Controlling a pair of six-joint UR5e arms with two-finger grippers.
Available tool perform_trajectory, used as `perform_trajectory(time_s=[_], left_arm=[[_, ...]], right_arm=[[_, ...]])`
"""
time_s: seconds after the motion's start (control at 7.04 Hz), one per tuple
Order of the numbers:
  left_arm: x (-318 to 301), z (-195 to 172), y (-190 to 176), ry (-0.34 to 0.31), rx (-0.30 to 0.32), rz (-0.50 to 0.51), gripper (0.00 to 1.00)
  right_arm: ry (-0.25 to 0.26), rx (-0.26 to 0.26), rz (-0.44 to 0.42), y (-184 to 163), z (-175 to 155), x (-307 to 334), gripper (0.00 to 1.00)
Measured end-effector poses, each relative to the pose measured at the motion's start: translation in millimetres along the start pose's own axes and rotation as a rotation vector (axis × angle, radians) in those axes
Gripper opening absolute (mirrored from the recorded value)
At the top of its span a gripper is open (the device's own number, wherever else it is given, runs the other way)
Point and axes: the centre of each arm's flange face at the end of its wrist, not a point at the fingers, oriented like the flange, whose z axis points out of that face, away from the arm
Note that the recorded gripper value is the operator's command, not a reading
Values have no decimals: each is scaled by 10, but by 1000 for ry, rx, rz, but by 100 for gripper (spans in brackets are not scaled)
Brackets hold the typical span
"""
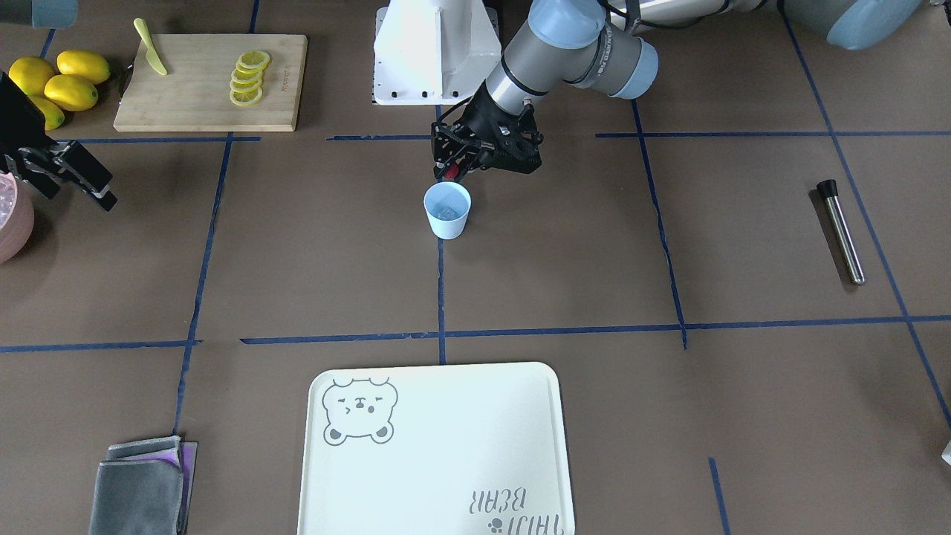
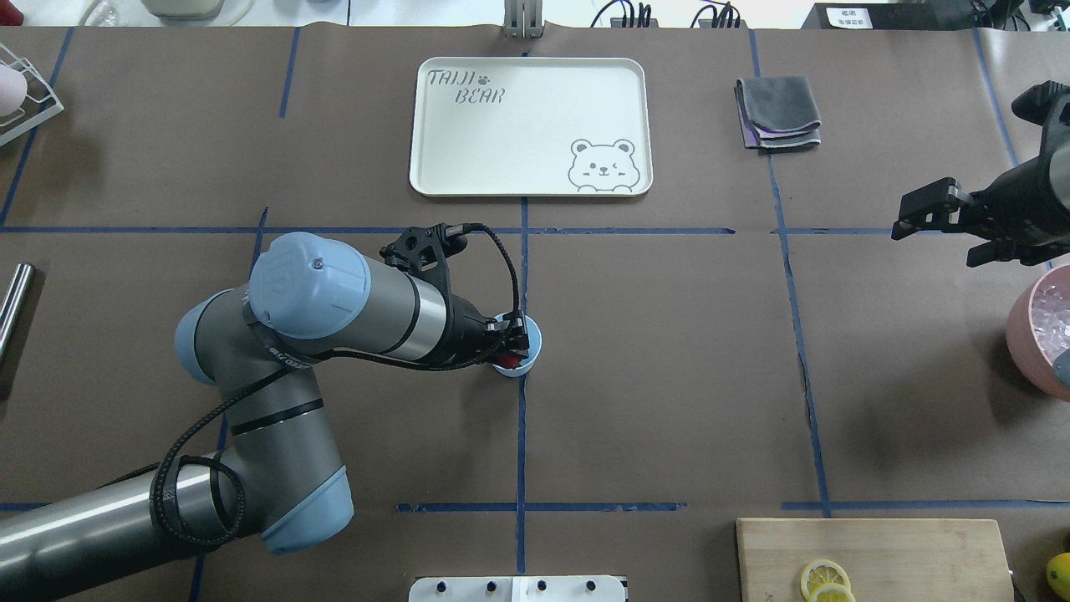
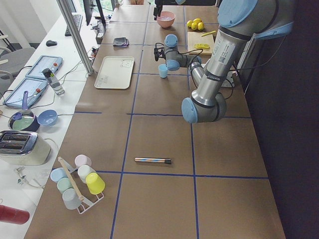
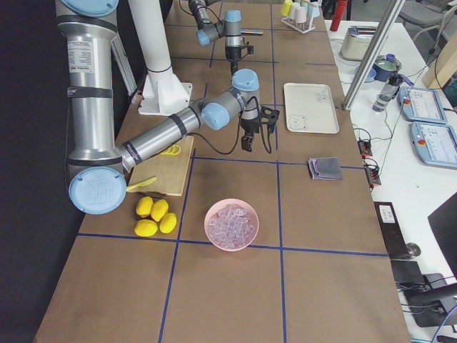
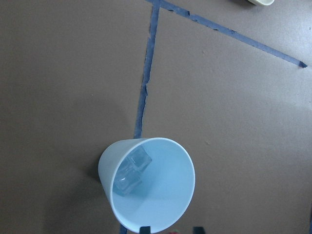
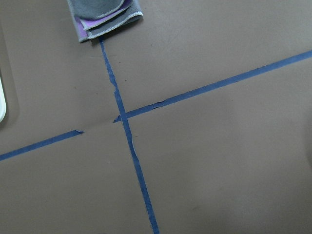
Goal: Mash ice and strawberries in cup
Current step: 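Open the left gripper to drop the strawberry into the blue cup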
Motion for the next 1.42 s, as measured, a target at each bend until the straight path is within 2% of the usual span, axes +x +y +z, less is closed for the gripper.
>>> perform_trajectory(time_s=[0.28,0.43,0.57,0.71,0.85,1.42], left_arm=[[-6,4,-54,-1,59,5,9],[-4,-7,-78,0,88,7,21],[4,-19,-100,3,113,8,52],[14,-24,-112,5,127,10,69],[7,-21,-114,4,132,11,77],[-25,-60,-117,4,136,15,78]], right_arm=[[-1,3,3,-11,-11,7,100],[0,4,3,-14,-12,9,100],[0,4,3,-14,-11,10,100],[0,3,3,-14,-11,10,100],[0,3,4,-15,-9,11,100],[2,6,8,-35,-21,29,100]])
